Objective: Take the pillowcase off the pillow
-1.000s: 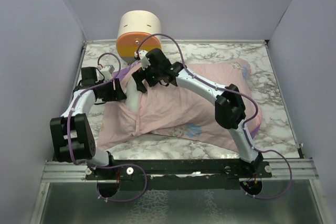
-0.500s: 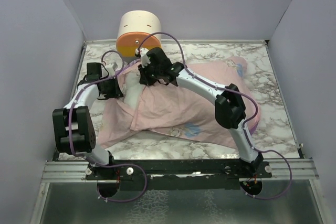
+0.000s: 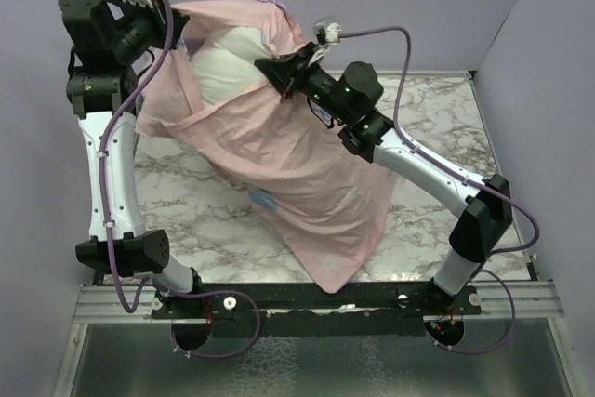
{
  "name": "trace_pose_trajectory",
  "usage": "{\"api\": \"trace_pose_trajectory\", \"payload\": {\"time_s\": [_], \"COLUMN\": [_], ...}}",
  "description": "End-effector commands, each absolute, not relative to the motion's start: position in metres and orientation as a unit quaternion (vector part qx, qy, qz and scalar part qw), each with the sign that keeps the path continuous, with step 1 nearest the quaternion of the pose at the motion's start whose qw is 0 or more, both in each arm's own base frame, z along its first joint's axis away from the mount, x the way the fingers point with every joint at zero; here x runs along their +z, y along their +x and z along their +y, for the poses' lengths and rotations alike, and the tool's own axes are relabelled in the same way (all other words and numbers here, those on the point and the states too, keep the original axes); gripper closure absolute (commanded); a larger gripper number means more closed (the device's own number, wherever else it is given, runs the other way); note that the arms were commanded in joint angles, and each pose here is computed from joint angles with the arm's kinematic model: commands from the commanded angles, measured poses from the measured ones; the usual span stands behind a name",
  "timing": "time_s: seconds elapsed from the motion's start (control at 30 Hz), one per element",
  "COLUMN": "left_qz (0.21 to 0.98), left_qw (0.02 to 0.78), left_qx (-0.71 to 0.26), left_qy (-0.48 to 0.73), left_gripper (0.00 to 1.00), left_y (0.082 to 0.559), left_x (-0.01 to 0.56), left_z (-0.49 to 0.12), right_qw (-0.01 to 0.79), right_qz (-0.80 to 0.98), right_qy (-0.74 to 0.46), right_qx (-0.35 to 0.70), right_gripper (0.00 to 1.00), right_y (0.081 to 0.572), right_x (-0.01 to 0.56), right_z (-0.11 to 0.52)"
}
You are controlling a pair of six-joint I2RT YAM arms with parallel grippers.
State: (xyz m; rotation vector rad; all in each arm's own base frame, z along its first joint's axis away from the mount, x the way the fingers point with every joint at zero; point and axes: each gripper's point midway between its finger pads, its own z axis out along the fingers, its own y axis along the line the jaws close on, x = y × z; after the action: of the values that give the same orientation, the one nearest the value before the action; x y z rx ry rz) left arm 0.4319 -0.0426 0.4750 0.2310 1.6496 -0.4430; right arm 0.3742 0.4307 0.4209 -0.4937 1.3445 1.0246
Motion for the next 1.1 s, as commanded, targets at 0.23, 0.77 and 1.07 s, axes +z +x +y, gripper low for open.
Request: {"api": "trace_pose_trajectory", "payload": {"time_s": [0.23, 0.77, 1.07], "left_qz": [0.530, 0.694, 0.737], "left_qw": [0.835, 0.612, 0.420], "left_qx": [-0.094, -0.354, -0.494], "left_qy": [0.115, 0.132, 0.190], "left_gripper": [1.00, 1.00, 0.69], "left_y": [0.371, 0.386, 0.359], "left_x": [0.664, 0.505, 0.420], "left_z": [-0.026, -0.122, -0.206], "right_qw": [0.794, 0.773, 0.756], "right_qz": [0.317, 0.429, 0.459], "right_qy": [-0.079, -0.122, -0.141], "right_qx": [0.513, 0.450, 0.446], "right_gripper": [0.99, 0.99, 0.99], "right_y": [0.317, 0.266, 0.242], "right_x": [0.587, 0.439, 0.415], "right_z": [0.346, 0.287, 0.269]}}
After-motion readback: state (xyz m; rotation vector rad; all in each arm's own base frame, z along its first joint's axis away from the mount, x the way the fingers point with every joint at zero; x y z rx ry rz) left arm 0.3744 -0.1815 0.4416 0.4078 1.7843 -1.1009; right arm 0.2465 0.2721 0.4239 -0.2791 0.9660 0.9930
